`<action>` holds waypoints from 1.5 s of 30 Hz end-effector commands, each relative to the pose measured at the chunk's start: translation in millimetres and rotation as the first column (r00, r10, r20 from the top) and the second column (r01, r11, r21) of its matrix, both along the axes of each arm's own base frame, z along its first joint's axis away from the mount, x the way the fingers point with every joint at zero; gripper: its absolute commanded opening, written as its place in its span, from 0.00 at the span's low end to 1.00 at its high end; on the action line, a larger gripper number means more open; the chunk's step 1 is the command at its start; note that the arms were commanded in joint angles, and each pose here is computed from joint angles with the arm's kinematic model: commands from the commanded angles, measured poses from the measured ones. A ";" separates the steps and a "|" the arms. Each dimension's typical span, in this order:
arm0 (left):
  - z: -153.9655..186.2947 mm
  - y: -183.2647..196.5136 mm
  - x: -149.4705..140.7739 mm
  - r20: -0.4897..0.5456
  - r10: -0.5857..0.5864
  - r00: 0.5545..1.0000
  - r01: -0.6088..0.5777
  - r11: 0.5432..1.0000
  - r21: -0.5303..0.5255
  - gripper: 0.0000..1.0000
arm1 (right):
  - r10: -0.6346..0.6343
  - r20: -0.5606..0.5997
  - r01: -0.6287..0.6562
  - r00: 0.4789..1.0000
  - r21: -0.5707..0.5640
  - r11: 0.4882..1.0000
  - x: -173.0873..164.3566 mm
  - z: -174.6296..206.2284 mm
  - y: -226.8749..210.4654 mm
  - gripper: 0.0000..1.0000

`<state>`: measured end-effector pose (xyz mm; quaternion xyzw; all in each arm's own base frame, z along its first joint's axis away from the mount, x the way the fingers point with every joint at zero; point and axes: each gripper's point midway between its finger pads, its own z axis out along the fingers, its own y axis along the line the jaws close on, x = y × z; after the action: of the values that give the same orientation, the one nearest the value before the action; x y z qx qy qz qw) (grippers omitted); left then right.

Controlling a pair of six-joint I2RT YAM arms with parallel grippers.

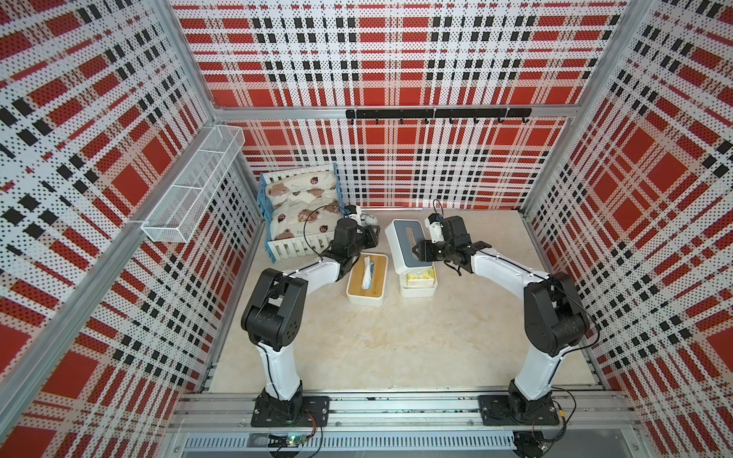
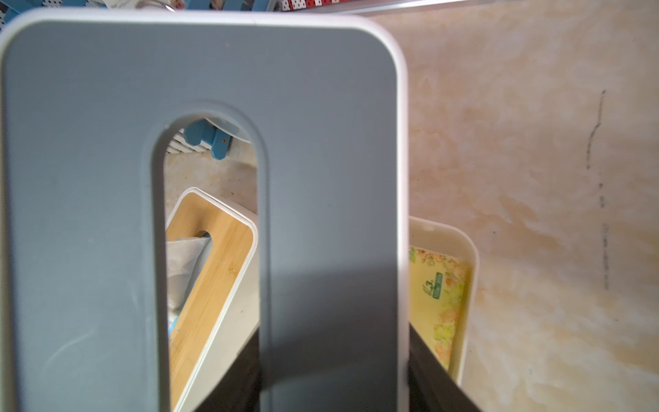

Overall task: Put the tissue paper into the tissue box
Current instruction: Adjust the tissue box at the center of the board, then close the box lid on the tissue box.

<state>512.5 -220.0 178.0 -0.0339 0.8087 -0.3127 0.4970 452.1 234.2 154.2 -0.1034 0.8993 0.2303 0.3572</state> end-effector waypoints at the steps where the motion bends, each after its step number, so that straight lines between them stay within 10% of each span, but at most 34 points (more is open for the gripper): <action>1: 13.3 5.1 0.8 0.035 0.008 0.999 -0.007 1.000 -0.016 0.36 | -0.062 0.050 0.068 0.997 -0.118 0.991 -5.6 31.3 -24.2 0.27; 45: 9.4 3.0 3.9 0.029 0.010 1.000 -0.009 1.000 -0.014 0.36 | -0.078 -0.022 0.072 0.997 -0.208 0.975 -28.1 -33.0 -18.1 0.26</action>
<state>513.0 -220.2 176.6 -0.0369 0.8089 -0.3143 0.4955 425.2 217.0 106.5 -0.1083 0.9320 0.1232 0.3233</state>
